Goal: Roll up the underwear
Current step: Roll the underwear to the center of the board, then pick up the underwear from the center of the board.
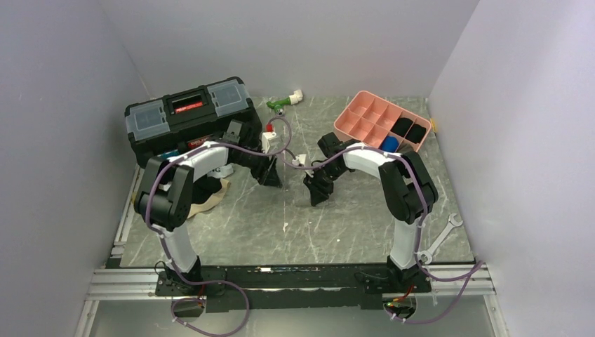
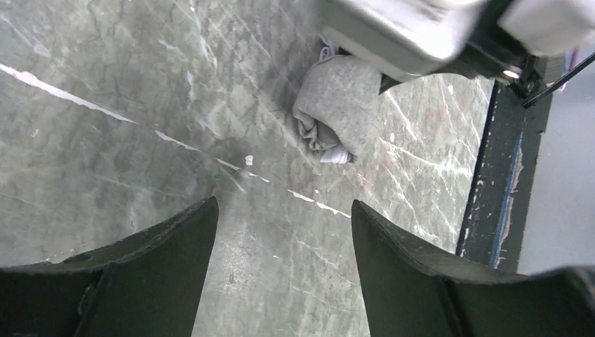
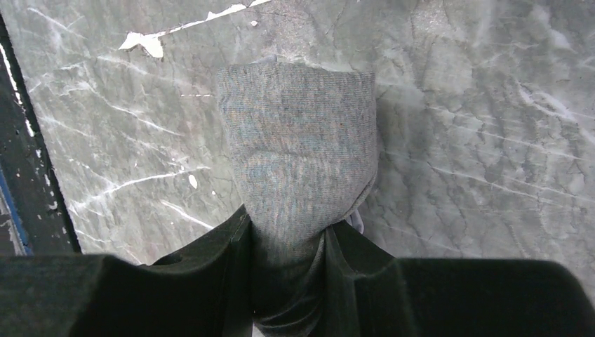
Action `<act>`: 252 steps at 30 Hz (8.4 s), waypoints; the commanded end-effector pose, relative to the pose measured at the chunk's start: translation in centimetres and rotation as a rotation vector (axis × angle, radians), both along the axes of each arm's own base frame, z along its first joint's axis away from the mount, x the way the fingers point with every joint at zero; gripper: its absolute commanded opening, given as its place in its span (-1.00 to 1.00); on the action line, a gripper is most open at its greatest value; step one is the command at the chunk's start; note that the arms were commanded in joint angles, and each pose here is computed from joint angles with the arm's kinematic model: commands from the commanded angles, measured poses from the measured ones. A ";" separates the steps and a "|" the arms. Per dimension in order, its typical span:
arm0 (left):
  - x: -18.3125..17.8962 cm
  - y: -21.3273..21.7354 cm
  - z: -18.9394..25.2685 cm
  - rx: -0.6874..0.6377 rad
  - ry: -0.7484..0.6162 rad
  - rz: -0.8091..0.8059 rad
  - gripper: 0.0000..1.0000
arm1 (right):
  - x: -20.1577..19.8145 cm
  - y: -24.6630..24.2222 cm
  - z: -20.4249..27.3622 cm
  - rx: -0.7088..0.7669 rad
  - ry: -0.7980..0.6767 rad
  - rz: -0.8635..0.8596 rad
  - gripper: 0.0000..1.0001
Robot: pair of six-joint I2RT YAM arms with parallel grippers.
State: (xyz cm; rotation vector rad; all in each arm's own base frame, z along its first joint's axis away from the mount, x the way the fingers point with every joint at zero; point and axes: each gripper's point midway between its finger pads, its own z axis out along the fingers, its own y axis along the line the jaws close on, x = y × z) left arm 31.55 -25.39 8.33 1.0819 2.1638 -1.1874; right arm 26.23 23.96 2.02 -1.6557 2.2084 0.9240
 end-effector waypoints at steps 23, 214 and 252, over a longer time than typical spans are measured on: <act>-5.2 -8.7 2.2 0.149 -0.836 -0.292 0.61 | -3.3 -2.5 -2.6 -0.117 0.273 0.001 -1.00; 0.1 -4.3 6.7 0.354 -0.984 -0.151 -1.00 | 14.8 -15.7 12.8 -0.304 -0.384 -0.620 0.37; 0.5 -1.5 8.9 0.364 -0.864 -0.052 -1.00 | 20.1 -21.4 6.9 -0.462 -0.349 -0.587 0.01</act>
